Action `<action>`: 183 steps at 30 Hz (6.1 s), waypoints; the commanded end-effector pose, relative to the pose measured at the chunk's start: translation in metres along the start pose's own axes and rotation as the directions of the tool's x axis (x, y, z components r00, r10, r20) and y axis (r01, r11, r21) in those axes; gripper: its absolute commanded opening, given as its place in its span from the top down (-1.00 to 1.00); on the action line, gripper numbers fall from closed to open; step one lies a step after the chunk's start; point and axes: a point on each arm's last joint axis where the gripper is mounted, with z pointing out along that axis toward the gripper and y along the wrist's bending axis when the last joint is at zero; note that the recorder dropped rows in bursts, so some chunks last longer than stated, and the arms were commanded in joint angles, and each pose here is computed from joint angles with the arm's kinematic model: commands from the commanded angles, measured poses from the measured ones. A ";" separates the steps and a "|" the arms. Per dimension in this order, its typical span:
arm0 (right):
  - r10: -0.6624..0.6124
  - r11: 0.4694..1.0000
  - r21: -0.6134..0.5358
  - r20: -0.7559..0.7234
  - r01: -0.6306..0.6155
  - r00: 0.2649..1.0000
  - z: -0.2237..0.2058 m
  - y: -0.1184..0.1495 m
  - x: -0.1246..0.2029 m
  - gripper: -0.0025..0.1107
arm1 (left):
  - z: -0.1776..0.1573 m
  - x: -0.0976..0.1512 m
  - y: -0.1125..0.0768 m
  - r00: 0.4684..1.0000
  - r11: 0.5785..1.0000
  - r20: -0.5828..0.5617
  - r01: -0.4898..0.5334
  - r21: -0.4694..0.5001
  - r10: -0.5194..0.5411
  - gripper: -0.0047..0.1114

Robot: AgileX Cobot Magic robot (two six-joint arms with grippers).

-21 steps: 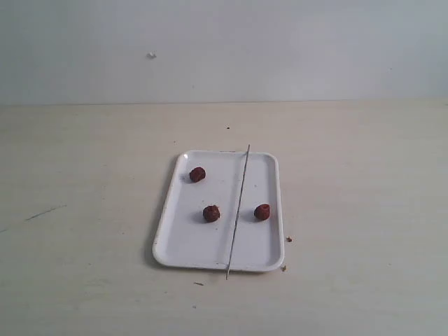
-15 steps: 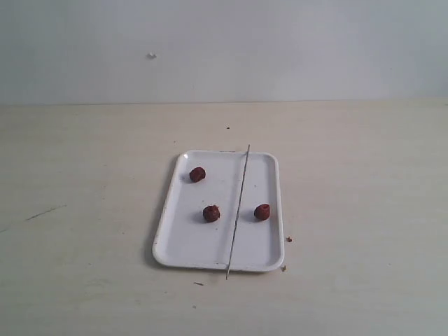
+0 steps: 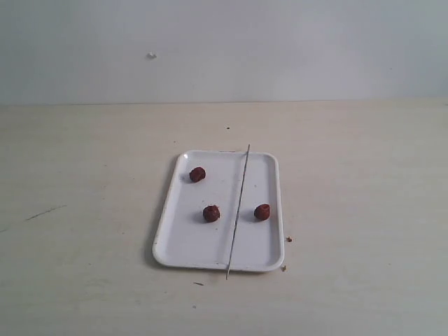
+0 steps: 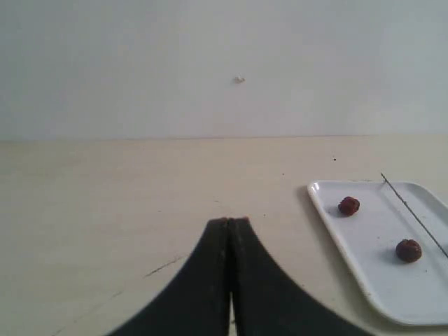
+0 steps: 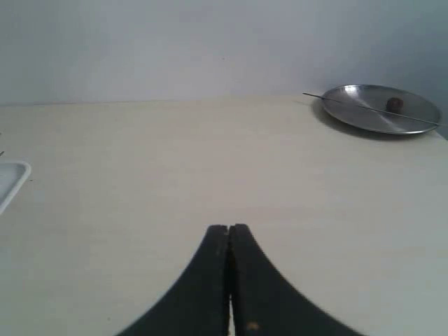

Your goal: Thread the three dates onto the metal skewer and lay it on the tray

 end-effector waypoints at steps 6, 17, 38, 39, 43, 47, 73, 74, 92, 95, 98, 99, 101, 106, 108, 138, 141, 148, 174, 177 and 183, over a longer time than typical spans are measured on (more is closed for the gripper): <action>-0.019 1.000 0.001 0.011 0.019 1.000 0.000 0.000 0.000 0.96 | -0.001 0.000 0.000 1.000 1.000 0.004 -0.001 -0.002 0.001 0.92; -0.057 0.998 -0.030 0.082 0.059 0.995 0.000 0.003 -0.006 0.96 | -0.001 0.000 0.000 1.000 1.000 0.004 -0.001 -0.002 0.001 0.92; -0.334 0.939 0.103 0.042 0.329 0.942 -0.001 -0.008 -0.006 0.96 | -0.001 0.000 0.000 1.000 1.000 0.004 -0.001 -0.002 0.001 0.92; -0.385 0.917 0.123 0.037 0.378 0.922 -0.001 -0.009 -0.006 0.96 | -0.001 0.000 0.000 1.000 1.000 0.004 -0.001 -0.002 0.001 0.92; -0.415 0.904 0.136 0.039 0.406 0.909 -0.001 -0.010 -0.007 0.96 | -0.001 0.000 0.000 1.000 1.000 0.004 -0.001 -0.002 0.001 0.92; -0.415 0.904 0.134 0.042 0.407 0.909 -0.001 -0.009 -0.007 0.96 | -0.001 0.000 0.000 1.000 1.000 0.004 -0.001 -0.002 0.001 0.92; 0.746 0.301 -0.872 -0.036 -0.385 0.665 -0.047 0.054 -0.057 0.96 | -0.001 0.000 0.000 1.000 1.000 0.004 -0.001 -0.002 0.001 0.92; 0.780 0.234 -0.850 -0.125 -0.472 0.613 -0.044 0.053 -0.057 0.96 | -0.001 0.000 0.000 1.000 1.000 0.004 -0.001 -0.002 0.001 0.92; 0.786 0.524 -0.498 -0.029 -0.691 0.618 -0.008 0.033 -0.069 0.96 | -0.001 0.000 0.000 1.000 1.000 0.004 -0.001 -0.002 0.001 0.92; 0.551 0.786 -0.363 0.045 -0.500 0.833 0.011 0.035 -0.119 0.96 | -0.001 0.000 0.000 1.000 1.000 0.004 -0.001 -0.002 0.001 0.92; 0.258 0.946 -0.194 -0.027 -0.258 0.966 0.050 0.042 -0.171 0.96 | -0.001 0.000 0.000 1.000 1.000 0.004 -0.001 -0.002 0.001 0.92; 0.159 0.971 -0.172 -0.044 -0.164 0.986 0.061 0.045 -0.184 0.96 | -0.001 0.000 0.000 1.000 1.000 0.004 -0.001 -0.002 0.001 0.92; 0.060 0.986 -0.152 -0.089 -0.073 0.994 0.085 0.052 -0.213 0.96 | -0.001 0.000 0.000 1.000 1.000 0.004 -0.001 -0.002 0.001 0.92; -0.133 0.990 -0.086 -0.302 0.112 0.944 0.139 0.064 -0.255 0.96 | -0.001 0.000 0.000 1.000 1.000 0.004 -0.001 -0.002 0.001 0.92; -0.204 0.977 -0.053 -0.484 0.204 0.851 0.162 0.065 -0.255 0.96 | -0.001 0.000 0.000 1.000 1.000 0.004 -0.001 -0.002 0.001 0.92; 0.087 0.993 0.052 -0.928 -0.107 0.363 0.234 0.314 -0.059 0.38 | -0.001 0.000 0.000 1.000 1.000 0.002 -0.001 -0.002 0.001 0.92; 0.074 0.993 0.034 -0.930 -0.117 0.360 0.234 0.324 -0.048 0.19 | -0.001 0.000 0.000 1.000 1.000 0.002 -0.001 -0.002 0.001 0.92; 0.069 0.995 0.038 -0.935 -0.096 0.348 0.234 0.323 -0.044 0.16 | -0.001 0.000 0.000 1.000 1.000 0.002 -0.001 -0.002 0.001 0.92; 0.111 0.994 0.106 -0.956 -0.031 0.272 0.252 0.329 0.012 0.24 | -0.001 0.000 0.000 1.000 1.000 0.002 -0.001 -0.002 0.001 0.92; 0.111 0.994 0.106 -0.956 -0.031 0.272 0.252 0.329 0.012 0.24 | -0.001 0.000 0.000 1.000 1.000 0.002 -0.001 -0.002 0.001 0.92; 0.049 0.999 0.049 -0.963 -0.005 0.267 0.251 0.328 0.013 0.24 | -0.001 0.000 0.000 1.000 1.000 0.002 -0.001 -0.002 0.001 0.92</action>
